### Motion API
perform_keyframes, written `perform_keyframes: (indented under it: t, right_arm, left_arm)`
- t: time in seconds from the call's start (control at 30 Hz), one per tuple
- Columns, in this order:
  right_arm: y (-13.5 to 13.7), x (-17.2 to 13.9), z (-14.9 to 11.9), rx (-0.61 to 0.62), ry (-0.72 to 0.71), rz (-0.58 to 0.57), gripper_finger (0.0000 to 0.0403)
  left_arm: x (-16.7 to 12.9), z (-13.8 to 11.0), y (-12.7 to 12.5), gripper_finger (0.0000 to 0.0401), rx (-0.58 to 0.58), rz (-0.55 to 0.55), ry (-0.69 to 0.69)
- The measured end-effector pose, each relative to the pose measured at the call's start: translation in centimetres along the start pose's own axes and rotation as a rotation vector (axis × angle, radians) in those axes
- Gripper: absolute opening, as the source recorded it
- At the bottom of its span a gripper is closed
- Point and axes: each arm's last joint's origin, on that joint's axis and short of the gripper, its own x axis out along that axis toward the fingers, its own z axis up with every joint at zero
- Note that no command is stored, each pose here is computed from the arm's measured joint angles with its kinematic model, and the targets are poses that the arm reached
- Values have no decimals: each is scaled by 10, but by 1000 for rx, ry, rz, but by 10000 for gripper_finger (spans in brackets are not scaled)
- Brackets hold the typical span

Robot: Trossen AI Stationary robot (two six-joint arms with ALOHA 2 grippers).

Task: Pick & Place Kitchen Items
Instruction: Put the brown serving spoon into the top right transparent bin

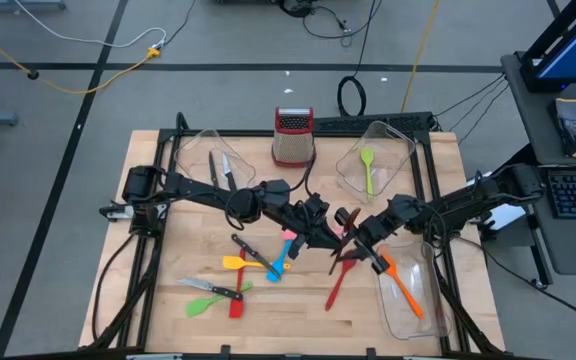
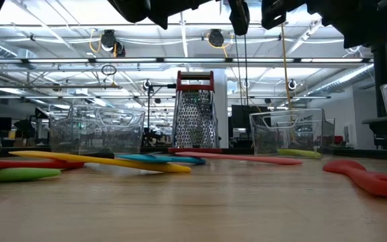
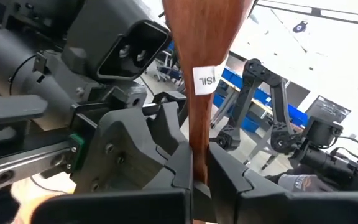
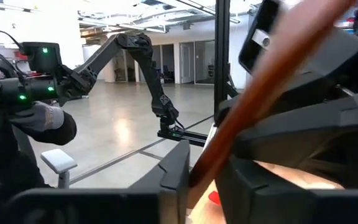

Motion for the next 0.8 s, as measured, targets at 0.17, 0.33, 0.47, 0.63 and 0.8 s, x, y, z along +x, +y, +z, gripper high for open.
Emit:
perform_keyframes:
  t: [0.17, 0.33, 0.47, 0.63, 0.8]
  right_arm:
    - [1, 0, 0, -12, 2, 35, 18]
    - [1, 0, 0, 7, 6, 32, 18]
    - [1, 0, 0, 30, 7, 35, 18]
    - [1, 0, 0, 64, 4, 17, 18]
    - [-3, -4, 2, 105, 37, -106, 18]
  left_arm:
    - [0, -1, 0, 11, 2, -1, 9]
    - [0, -2, 1, 32, -8, 8, 24]
    - [-1, -5, 4, 47, -36, 13, 65]
    - [-8, -3, 13, 61, -60, -19, 113]
    - [-14, 0, 22, 62, -65, 10, 116]
